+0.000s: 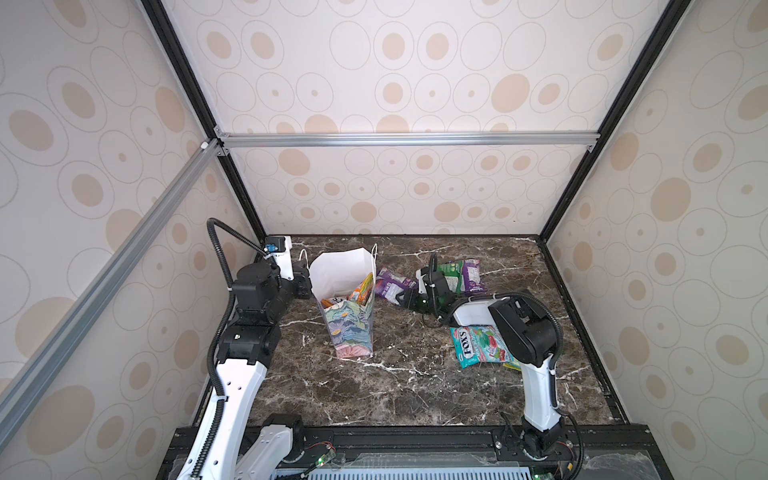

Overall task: Place the snacks into the paper bag
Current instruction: 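Lower the open right gripper onto the purple bag's edge and close it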

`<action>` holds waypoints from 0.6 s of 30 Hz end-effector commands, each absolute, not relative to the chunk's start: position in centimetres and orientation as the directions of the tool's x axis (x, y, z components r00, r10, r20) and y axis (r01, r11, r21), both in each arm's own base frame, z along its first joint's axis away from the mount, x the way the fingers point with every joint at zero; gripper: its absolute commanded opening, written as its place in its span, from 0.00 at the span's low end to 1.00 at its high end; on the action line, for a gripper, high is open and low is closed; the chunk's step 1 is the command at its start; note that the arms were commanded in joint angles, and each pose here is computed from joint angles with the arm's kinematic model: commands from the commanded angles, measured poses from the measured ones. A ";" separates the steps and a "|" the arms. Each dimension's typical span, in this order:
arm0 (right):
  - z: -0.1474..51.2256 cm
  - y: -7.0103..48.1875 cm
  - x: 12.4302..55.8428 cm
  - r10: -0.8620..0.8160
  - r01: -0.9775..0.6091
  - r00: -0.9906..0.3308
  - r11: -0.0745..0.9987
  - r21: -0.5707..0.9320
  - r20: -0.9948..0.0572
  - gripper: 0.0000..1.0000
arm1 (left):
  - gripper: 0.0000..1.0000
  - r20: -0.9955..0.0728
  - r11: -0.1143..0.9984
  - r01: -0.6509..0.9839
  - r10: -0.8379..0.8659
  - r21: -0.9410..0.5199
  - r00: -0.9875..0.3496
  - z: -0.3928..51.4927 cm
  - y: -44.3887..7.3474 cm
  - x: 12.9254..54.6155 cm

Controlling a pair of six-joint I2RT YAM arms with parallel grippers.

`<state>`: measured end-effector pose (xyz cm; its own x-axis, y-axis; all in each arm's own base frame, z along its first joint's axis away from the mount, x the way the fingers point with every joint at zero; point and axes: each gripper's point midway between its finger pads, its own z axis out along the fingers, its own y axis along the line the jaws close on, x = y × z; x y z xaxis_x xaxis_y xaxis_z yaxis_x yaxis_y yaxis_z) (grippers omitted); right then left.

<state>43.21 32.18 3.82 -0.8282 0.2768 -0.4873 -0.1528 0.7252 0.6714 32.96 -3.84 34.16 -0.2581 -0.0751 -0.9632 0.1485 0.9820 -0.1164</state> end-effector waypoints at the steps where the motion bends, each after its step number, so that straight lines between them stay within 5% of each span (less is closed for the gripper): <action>1: 1.7 31.2 42.8 0.287 -0.099 -0.841 0.752 0.652 -0.459 0.46 | 0.05 -0.968 0.981 0.162 -0.069 -0.111 -0.240 34.9 -3.9 32.8; 18: 2.0 30.9 42.4 0.273 -0.117 -0.837 0.758 0.642 -0.475 0.14 | 0.05 -0.969 0.982 0.157 -0.070 -0.109 -0.238 34.9 -3.8 32.8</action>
